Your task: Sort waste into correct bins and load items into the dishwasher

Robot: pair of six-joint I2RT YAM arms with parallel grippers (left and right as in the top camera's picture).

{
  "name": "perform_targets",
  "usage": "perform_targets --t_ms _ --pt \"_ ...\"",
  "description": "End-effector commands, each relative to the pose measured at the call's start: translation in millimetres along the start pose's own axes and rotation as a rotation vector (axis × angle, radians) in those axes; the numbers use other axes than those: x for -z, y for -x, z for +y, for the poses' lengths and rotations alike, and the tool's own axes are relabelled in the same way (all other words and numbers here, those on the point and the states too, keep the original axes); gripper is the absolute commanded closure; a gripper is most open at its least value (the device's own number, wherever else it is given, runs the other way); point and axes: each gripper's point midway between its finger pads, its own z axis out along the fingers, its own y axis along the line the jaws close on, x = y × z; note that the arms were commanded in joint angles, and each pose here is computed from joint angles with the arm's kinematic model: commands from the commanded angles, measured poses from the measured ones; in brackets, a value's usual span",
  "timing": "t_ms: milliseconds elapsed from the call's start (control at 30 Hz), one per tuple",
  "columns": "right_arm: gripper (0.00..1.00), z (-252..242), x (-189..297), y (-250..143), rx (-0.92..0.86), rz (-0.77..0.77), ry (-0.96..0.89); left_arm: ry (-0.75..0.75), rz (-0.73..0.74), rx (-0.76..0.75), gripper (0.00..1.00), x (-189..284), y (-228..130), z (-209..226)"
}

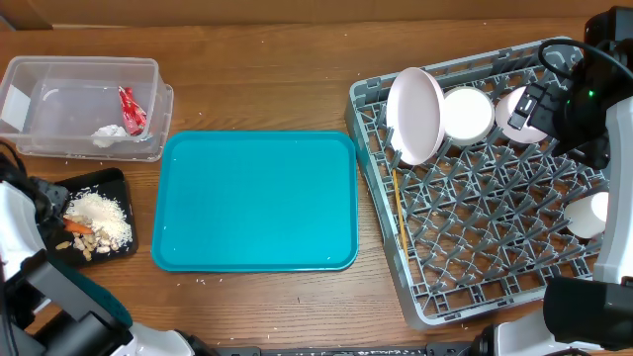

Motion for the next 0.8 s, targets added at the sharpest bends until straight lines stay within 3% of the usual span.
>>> perform_targets --t_ms 0,333,600,767 --pt "0.00 -3 0 0 0.012 -0.002 -0.006 0.043 0.031 0.004 0.94 -25 -8 7" --pt "0.00 -4 0 -2 0.012 0.005 -0.009 0.109 0.152 -0.017 0.88 -72 -33 12" --pt "0.00 -4 0 -2 0.013 0.005 -0.009 0.097 0.150 -0.051 0.40 -68 -30 10" --pt "0.00 -4 0 -1 0.012 0.004 -0.009 0.060 0.133 -0.057 0.33 -35 -16 -1"
